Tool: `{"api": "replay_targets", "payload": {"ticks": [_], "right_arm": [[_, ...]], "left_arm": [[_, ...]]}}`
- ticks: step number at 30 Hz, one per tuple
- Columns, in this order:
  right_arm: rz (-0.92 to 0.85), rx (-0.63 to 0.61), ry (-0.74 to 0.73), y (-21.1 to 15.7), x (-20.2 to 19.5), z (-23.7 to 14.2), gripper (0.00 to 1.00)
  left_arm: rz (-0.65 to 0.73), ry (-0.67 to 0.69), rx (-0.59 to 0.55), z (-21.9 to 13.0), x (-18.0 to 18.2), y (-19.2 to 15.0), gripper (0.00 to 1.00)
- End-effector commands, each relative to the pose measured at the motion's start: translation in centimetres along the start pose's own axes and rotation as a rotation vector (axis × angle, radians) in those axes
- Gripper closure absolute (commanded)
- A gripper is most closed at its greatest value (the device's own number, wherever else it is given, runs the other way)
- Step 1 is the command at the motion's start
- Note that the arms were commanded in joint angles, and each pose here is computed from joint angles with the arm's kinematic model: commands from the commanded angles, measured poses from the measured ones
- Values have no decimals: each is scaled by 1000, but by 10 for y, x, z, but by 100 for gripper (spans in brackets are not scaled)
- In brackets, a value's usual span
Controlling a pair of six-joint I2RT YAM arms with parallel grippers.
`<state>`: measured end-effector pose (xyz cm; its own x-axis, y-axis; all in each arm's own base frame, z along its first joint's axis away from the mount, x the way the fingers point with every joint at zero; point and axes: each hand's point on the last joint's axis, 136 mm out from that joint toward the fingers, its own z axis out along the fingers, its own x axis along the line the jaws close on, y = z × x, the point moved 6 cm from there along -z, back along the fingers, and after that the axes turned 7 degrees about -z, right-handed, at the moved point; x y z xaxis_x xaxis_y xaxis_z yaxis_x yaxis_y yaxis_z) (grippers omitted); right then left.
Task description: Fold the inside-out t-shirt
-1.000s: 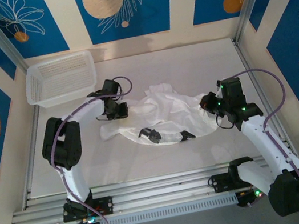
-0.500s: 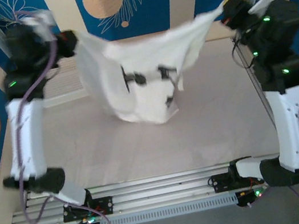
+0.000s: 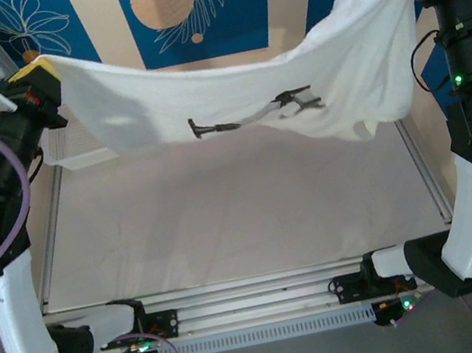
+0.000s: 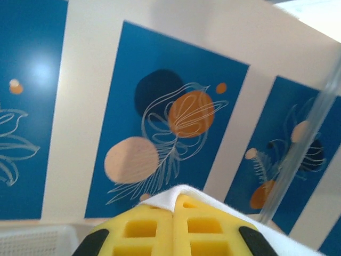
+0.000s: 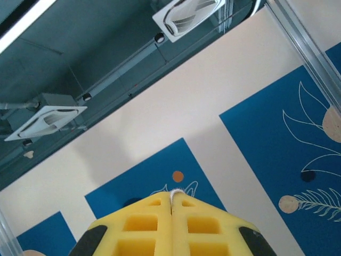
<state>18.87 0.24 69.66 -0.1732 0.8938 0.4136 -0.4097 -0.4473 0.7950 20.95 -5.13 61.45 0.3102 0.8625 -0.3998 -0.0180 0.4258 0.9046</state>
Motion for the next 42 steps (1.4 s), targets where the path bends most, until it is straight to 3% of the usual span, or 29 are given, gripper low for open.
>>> {"api": "replay_targets", "payload": {"ticks": [1, 11, 21, 26, 33, 39, 42], "right_arm": [[-33, -40, 18, 13, 5, -6, 100], [-44, -22, 73, 16, 13, -2, 100], [-7, -108, 226, 61, 42, -59, 100], [0, -138, 264, 69, 48, -67, 100], [-26, -57, 184, 34, 31, -18, 100], [-67, 36, 136, -25, 8, 62, 100], [-92, 18, 170, -44, 0, 102, 100]], "left_arm": [[21, 52, -67, -12, 2, 12, 100], [-13, 32, -141, -26, -2, 22, 100], [-21, -90, -298, -88, -26, 54, 100], [-24, -80, -289, -88, -24, 51, 100], [-5, -8, -151, -26, -6, 23, 100], [-3, 45, -28, 65, 20, -17, 100], [-18, 49, -7, 111, 33, -31, 100]]}}
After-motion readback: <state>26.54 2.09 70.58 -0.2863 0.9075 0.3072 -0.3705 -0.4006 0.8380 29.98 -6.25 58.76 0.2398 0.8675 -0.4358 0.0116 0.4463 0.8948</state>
